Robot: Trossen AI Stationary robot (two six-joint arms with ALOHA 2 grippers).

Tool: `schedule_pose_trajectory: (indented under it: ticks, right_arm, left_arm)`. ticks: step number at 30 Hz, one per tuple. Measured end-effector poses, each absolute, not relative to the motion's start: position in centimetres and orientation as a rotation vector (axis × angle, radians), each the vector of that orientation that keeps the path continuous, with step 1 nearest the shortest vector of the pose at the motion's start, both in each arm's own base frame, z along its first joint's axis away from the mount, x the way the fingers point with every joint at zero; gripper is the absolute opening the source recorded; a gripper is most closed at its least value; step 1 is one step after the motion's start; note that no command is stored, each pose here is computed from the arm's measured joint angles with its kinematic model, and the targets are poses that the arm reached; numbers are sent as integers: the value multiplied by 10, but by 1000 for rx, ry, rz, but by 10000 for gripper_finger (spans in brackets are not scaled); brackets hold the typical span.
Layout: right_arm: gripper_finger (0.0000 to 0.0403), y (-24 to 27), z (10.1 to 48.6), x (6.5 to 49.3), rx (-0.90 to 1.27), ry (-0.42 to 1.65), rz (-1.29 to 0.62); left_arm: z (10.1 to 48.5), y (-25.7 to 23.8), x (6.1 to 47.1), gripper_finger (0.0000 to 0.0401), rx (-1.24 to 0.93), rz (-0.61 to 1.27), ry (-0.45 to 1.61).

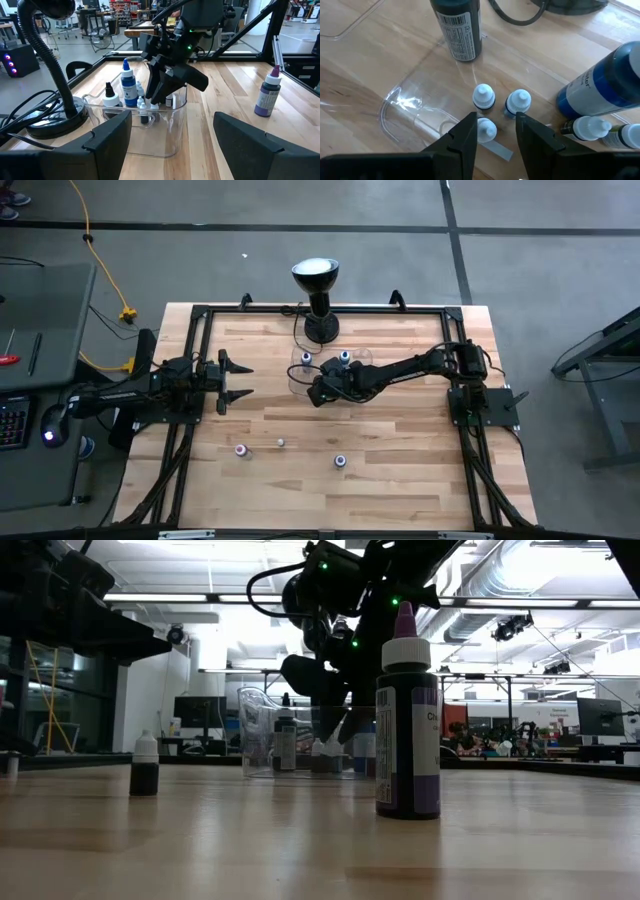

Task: Pick & Place food coloring
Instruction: Put the small purple food coloring bottle into the transparent bin, then put the orange food coloring bottle into the transparent bin

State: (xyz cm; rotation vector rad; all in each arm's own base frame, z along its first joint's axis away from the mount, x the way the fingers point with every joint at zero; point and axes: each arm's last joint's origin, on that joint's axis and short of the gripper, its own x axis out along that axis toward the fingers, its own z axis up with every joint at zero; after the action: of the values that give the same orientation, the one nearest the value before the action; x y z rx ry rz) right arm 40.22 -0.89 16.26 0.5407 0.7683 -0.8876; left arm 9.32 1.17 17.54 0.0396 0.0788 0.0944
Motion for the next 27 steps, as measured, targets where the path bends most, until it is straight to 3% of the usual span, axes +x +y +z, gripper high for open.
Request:
schedule_pose_trajectory:
  ticks: [27]
  right_arm:
    - [124,-9,177,408,492,770,-867]
  left_arm:
    - [175,12,93,278,39,94,79]
